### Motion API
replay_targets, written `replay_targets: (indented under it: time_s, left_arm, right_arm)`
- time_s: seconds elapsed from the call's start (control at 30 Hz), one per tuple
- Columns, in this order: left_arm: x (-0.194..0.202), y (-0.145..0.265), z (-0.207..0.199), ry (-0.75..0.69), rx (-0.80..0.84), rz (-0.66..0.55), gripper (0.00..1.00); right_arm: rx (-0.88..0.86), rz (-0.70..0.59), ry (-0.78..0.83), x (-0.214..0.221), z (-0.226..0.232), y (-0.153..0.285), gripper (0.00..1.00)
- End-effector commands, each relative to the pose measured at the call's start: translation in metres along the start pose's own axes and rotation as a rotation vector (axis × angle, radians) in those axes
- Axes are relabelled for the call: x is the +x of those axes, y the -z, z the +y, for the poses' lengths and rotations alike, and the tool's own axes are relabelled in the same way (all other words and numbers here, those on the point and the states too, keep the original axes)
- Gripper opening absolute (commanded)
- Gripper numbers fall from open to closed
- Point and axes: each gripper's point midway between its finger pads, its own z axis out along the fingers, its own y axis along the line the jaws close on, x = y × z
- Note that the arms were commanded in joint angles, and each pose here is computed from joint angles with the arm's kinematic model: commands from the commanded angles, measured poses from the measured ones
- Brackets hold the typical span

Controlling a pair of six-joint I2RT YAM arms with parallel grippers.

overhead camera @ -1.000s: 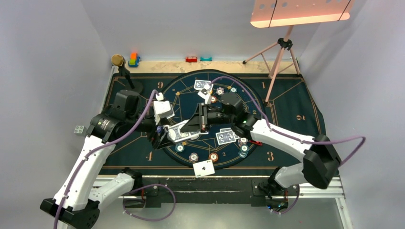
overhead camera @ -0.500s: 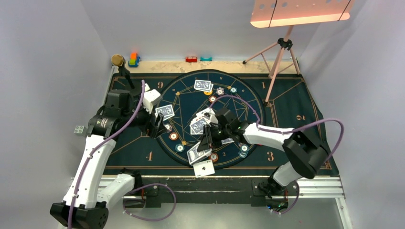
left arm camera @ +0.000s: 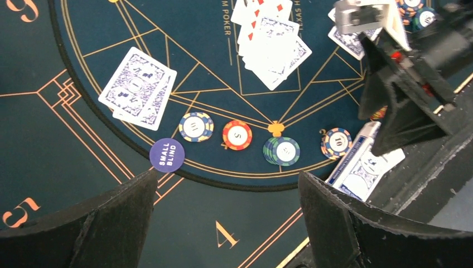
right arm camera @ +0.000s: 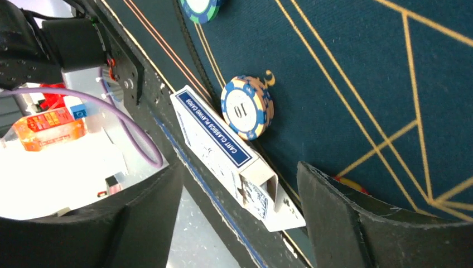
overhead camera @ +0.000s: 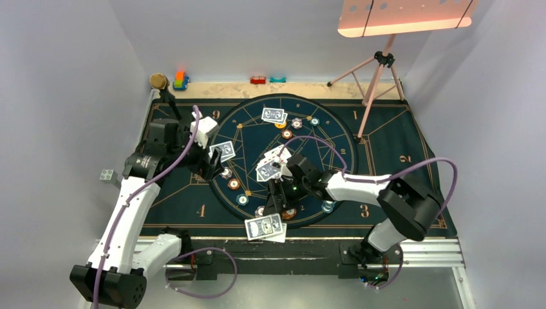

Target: Distribute texas hold em gaming equipment

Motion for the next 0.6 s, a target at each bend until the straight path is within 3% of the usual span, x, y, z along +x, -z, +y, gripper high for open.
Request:
replay_targets:
  time_s: [0.0, 0.1, 0.27, 0.43, 0.57]
  left_arm:
    - [-0.012, -0.004, 0.021, 0.005, -0.092, -0.039, 1.0]
    - [-0.013, -0.006, 0.037, 0.034, -0.166, -0.029, 1.0]
    - [-0.018, -0.016, 0.067, 0.11, -0.269, -0.037, 1.0]
    - [-0.029, -0.017, 0.099, 0.157, -0.365, -0.097, 1.0]
    - [-0.016, -0.031, 0.117, 0.104, -0.401, -0.032, 1.0]
  right_arm:
    - [0.066, -0.061, 0.066, -0.01, 0.008, 0.025, 0.8]
    - [0.103, -0.145, 0.11, -0.03, 0.028, 0.054, 0.83]
    - [0.411, -0.511, 0.129, -0.115, 0.021, 0.154, 0.85]
    - [0.665, -0.849, -0.11, -0.176, -0.041, 0.272, 0.88]
    - [0.826, -1.088, -0.099, -0.207, -0.079, 0.325, 0.9]
